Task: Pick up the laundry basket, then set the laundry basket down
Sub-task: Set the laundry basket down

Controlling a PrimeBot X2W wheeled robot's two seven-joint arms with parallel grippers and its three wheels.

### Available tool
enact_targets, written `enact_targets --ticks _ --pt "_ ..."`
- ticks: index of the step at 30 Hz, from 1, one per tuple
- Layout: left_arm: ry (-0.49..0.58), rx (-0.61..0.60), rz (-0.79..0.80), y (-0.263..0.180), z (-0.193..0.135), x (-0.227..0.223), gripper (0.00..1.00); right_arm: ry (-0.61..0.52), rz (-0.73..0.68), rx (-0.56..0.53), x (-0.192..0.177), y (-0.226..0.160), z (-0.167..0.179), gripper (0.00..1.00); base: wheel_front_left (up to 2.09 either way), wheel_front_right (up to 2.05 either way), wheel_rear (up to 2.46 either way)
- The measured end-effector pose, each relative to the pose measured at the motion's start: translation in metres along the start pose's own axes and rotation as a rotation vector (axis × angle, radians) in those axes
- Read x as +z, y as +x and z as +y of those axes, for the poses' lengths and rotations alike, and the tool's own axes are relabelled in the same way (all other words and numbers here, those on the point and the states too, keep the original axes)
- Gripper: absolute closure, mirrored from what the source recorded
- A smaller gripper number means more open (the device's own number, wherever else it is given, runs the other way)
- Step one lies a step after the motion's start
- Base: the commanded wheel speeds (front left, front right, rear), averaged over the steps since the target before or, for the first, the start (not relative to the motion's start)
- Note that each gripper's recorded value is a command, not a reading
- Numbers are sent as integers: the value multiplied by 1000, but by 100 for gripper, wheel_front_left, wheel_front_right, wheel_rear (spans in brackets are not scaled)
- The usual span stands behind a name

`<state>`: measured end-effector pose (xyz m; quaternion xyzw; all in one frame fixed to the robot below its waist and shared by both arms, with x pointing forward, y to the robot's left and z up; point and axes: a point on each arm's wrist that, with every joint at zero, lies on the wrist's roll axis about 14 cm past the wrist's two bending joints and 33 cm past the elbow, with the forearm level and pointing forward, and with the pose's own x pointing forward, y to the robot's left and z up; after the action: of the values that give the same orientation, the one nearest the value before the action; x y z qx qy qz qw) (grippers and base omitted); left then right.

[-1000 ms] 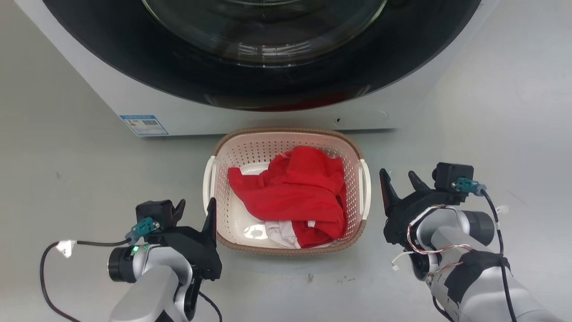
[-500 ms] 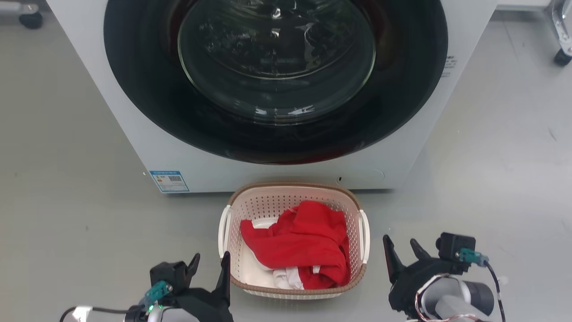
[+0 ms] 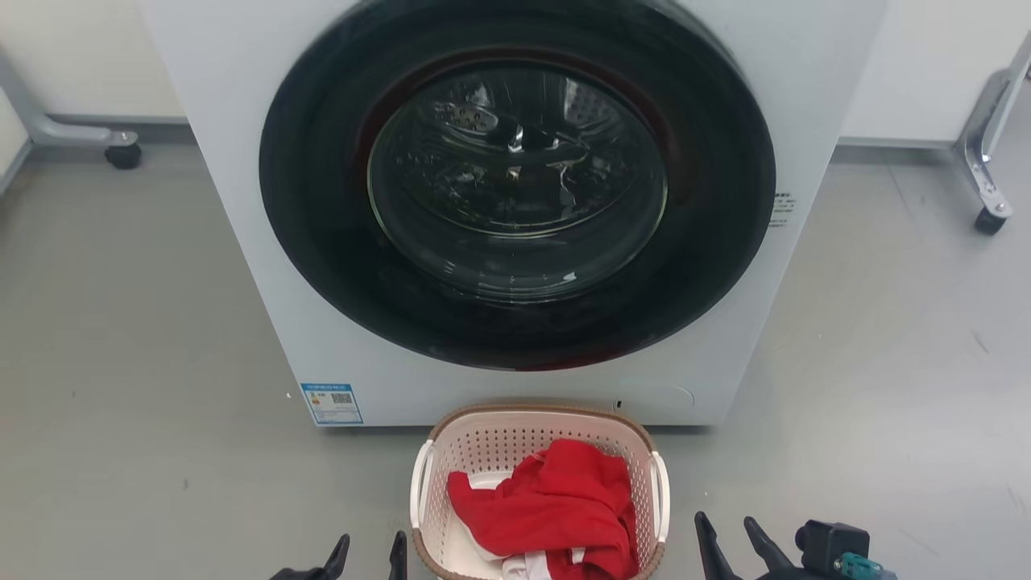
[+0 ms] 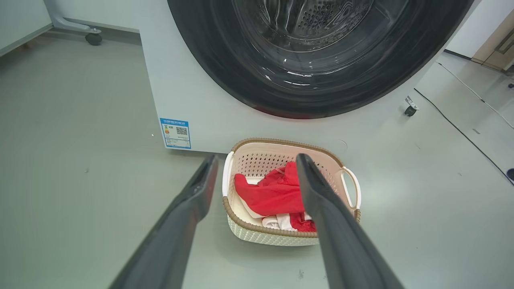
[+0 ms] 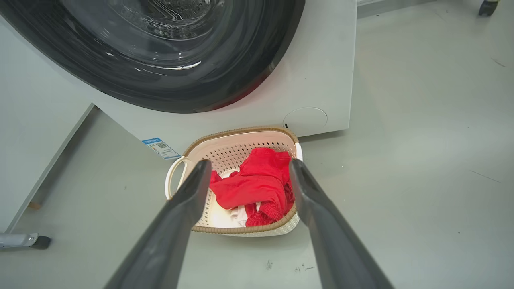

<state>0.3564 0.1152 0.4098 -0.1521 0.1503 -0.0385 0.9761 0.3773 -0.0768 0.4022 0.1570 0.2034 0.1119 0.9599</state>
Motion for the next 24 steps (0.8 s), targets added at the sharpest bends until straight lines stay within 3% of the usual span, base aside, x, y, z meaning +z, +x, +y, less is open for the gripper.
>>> enact_targets --ticks 11,24 --pt "48 -10 -113 -19 -1 26 0 12 -142 23 26 -22 10 0 0 0 0" --pt "71 -14 -197 -23 -4 49 0 6 -258 -28 46 -37 3 0 0 0 0"
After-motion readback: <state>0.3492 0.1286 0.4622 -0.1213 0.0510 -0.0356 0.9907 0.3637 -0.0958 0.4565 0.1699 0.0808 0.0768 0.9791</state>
